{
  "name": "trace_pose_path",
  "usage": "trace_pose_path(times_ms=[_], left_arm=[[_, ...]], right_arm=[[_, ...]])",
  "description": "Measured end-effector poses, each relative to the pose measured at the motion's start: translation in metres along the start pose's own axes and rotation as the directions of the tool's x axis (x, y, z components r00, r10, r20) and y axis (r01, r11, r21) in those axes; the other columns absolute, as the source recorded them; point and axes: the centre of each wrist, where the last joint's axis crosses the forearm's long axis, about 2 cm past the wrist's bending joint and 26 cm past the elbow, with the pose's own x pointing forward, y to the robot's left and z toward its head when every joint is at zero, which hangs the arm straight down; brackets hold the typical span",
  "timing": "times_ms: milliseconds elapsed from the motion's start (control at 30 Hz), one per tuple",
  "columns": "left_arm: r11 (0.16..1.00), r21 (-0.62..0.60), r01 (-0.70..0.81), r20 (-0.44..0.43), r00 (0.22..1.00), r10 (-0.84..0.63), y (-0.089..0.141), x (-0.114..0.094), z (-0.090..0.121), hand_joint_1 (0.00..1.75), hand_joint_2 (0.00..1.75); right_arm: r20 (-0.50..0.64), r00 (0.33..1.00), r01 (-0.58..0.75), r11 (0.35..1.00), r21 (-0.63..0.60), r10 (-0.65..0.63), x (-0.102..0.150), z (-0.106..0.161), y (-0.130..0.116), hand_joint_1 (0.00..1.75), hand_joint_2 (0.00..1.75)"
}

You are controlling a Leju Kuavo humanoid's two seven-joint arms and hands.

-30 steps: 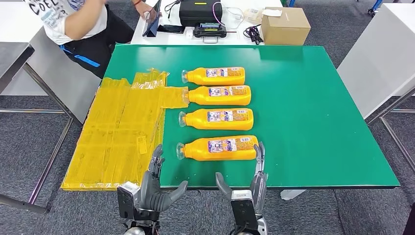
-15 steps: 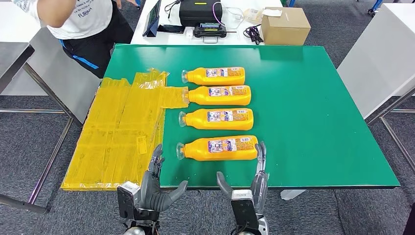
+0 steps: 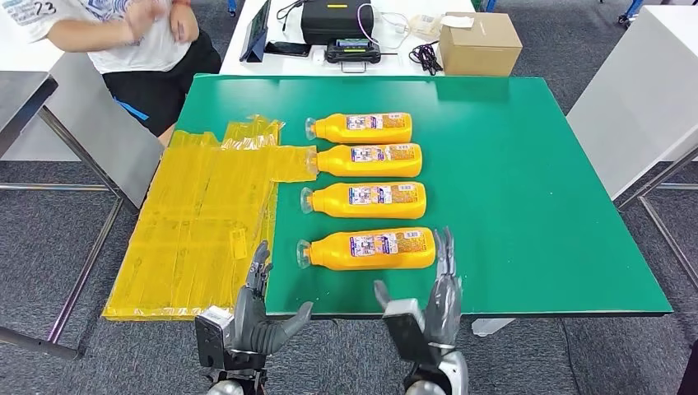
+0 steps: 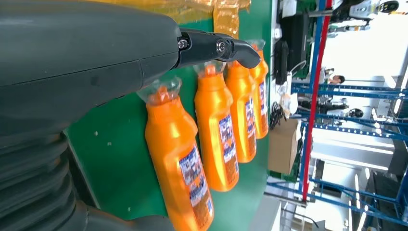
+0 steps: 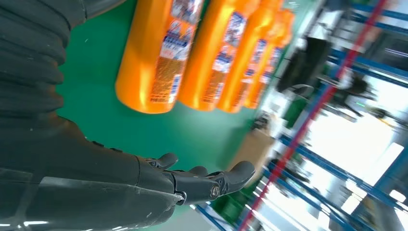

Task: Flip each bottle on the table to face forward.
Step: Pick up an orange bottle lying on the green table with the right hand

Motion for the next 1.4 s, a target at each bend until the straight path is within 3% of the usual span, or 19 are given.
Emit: trace_pose_path(times_ms=[267, 500, 967, 1400], left_arm=[[1.000, -0.006, 0.030, 0.006, 1.000, -0.030, 0.004, -0.001, -0.001, 0.00, 1.75], [0.998, -0.049, 0.037, -0.001, 0.999, -0.037, 0.004, -0.002, -0.004, 0.00, 1.75], [0.996, -0.075, 0.046, -0.017, 0.999, -0.047, 0.006, -0.008, -0.009, 0.00, 1.75], [0.996, -0.070, 0.049, -0.026, 0.998, -0.051, 0.009, -0.010, -0.010, 0.00, 1.75]], right_arm=[[-0.053, 0.997, -0.058, 0.996, 0.064, 0.061, -0.017, -0.030, -0.025, 0.00, 1.75], [-0.138, 0.974, -0.139, 0.956, 0.257, 0.179, -0.033, -0.066, -0.038, 0.00, 1.75], [-0.203, 0.948, -0.106, 0.844, 0.526, 0.245, -0.063, -0.124, -0.037, 0.00, 1.75], [-0.202, 0.939, -0.119, 0.816, 0.565, 0.277, -0.070, -0.131, -0.034, 0.00, 1.75]])
